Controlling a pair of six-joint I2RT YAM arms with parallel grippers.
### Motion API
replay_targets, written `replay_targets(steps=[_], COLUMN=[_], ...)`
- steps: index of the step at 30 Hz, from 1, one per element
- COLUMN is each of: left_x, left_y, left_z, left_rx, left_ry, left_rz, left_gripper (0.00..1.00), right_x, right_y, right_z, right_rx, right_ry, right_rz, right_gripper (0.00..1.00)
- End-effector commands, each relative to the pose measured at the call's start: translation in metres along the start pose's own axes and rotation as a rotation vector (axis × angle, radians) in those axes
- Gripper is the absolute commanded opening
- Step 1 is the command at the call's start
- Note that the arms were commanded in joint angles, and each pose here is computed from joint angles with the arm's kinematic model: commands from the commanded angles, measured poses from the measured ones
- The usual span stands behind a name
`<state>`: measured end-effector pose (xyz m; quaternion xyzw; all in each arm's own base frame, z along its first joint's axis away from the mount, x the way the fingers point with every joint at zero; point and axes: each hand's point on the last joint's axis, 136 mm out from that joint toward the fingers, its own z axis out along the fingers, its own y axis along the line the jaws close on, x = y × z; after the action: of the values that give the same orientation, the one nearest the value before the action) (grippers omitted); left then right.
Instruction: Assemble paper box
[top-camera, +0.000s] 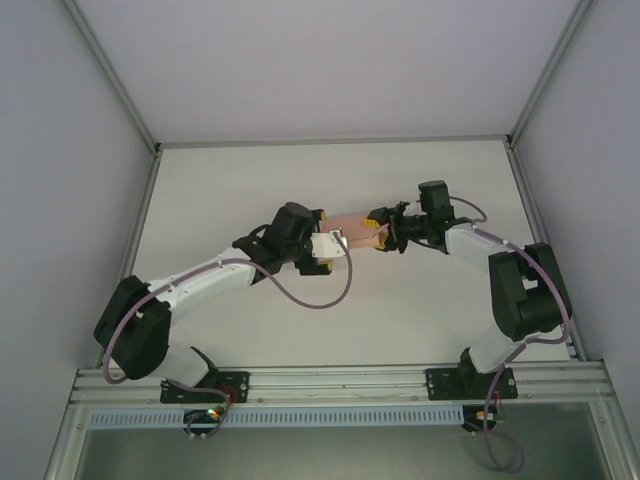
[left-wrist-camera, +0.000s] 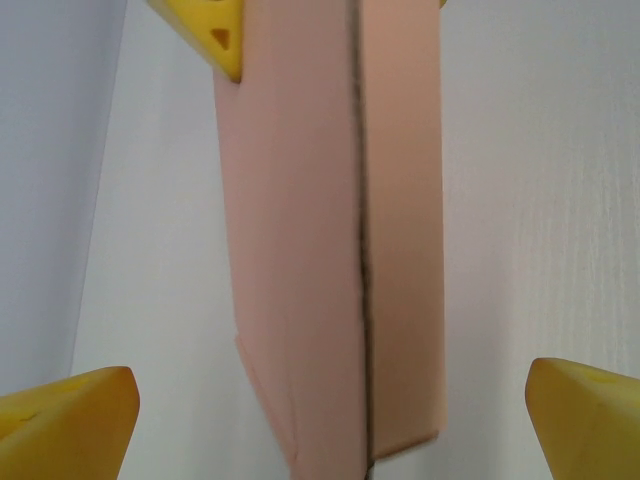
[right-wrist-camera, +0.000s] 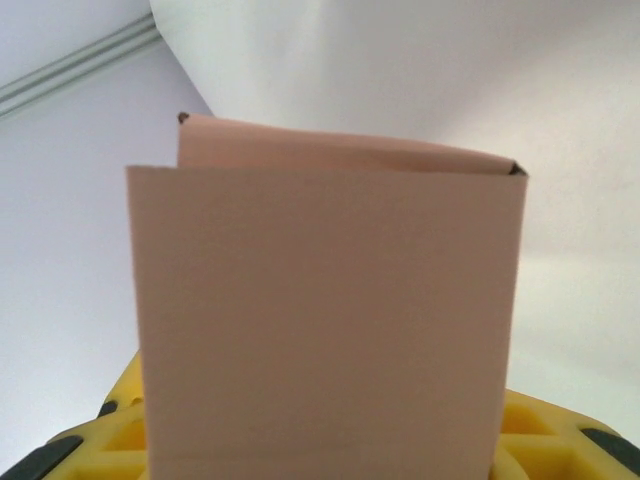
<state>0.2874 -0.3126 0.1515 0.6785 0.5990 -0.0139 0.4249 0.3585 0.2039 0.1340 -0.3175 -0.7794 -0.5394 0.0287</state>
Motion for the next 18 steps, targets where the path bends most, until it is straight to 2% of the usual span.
replay_targets(steps=[1, 5, 10, 12, 15, 18], left_x=[-0.006, -0.002, -0.005, -0.008, -0.013, -0.014], left_y=[0.001, 0.008, 0.025, 0.031, 0.042, 0.047], left_z=[0.003, 0.008, 0.012, 0.012, 0.01, 0.01], left_rx=[0.014, -0.006, -0.053, -0.072, -0.127, -0.151], left_ry=[-0.019, -0.008, -0.02, -0.028, -0.048, -0.059], left_rz=[0.052, 0.042, -0.007, -0.016, -0.03, -0.039], left_gripper=[1.0, 1.0, 0.98, 0.89, 0.67, 0.55], right_x=[0.024, 0.038, 0.045, 0.045, 0.044, 0.046], right_y=[0.017, 0.026, 0.025, 0.02, 0.018, 0.018], right_z=[-0.006, -0.008, -0.008, -0.006, -0.004, -0.002], right_rx=[-0.055, -0.057, -0.051, -0.043, -0.051, -0.052], right_ry=[0.102, 0.155, 0.163, 0.168, 0.172, 0.18], right_rz=[0.086, 0.085, 0.07, 0.083, 0.095, 0.093], right_gripper=[0.44, 0.44, 0.46, 0.47, 0.48, 0.49])
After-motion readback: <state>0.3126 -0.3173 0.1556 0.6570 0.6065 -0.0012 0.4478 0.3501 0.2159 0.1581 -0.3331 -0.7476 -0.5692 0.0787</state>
